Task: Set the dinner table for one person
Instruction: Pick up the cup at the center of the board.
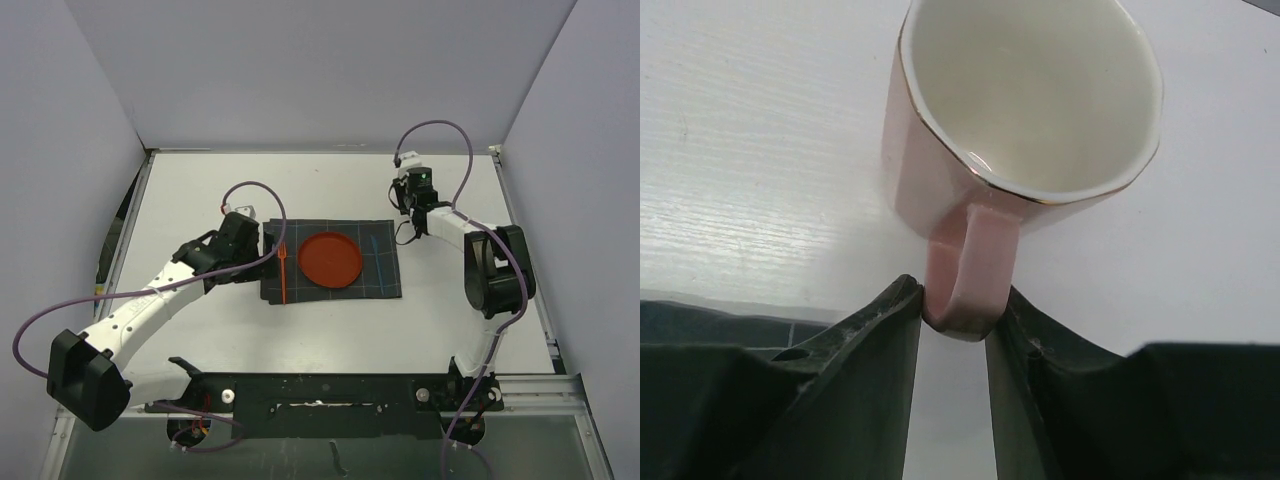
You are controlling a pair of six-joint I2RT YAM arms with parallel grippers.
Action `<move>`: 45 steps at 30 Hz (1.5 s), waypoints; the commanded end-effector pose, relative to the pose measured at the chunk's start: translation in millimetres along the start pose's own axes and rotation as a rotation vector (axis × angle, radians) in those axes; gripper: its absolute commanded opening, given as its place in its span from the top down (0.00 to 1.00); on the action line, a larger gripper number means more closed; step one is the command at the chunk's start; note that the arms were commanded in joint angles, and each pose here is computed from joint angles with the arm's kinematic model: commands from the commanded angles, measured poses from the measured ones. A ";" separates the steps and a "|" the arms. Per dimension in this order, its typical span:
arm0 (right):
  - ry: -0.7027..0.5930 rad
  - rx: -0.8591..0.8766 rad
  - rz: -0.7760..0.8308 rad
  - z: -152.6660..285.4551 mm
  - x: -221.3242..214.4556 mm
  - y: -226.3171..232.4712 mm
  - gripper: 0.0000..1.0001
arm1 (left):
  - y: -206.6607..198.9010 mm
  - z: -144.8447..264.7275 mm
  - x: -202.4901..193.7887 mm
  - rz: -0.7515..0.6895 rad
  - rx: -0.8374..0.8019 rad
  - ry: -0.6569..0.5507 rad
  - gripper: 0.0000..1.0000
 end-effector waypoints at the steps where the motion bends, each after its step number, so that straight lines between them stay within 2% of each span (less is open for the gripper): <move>1: -0.121 -0.085 -0.053 17.7 29.4 -34.9 0.68 | -15.1 -1.1 7.3 0.013 -0.052 -0.032 0.02; 15: -0.099 -0.070 -0.066 20.8 10.7 -39.4 0.67 | -21.7 -2.4 9.5 -0.001 -0.057 -0.038 0.02; 27: -0.103 0.021 0.036 46.7 22.0 -33.8 0.62 | -26.2 -11.7 9.7 -0.002 -0.080 -0.048 0.02; 34: -0.073 0.039 0.055 58.8 19.0 -34.8 0.62 | -26.4 -14.1 7.8 -0.001 -0.090 -0.044 0.02; 38: -0.111 0.004 0.071 72.0 35.2 -47.5 0.77 | -26.2 -14.2 6.6 -0.001 -0.094 -0.042 0.02; 43: -0.119 -0.143 0.169 77.2 85.6 -98.1 0.85 | -28.5 -11.2 9.5 -0.002 -0.101 -0.050 0.02; 44: -0.109 -0.139 0.180 75.5 92.9 -106.2 0.82 | -28.8 -10.5 10.1 -0.004 -0.101 -0.051 0.02; 45: -0.094 -0.110 0.186 71.4 97.9 -108.7 0.68 | -28.9 -10.1 11.1 -0.003 -0.100 -0.054 0.02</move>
Point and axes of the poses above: each gripper's point midway between its finger pads, its own z axis back along the fingers, its own y axis along the line the jaws close on, x = y × z, the point moved 4 cm from there along z, back along the fingers, and after that the axes turned 12 degrees about z, right-handed, at the moved point
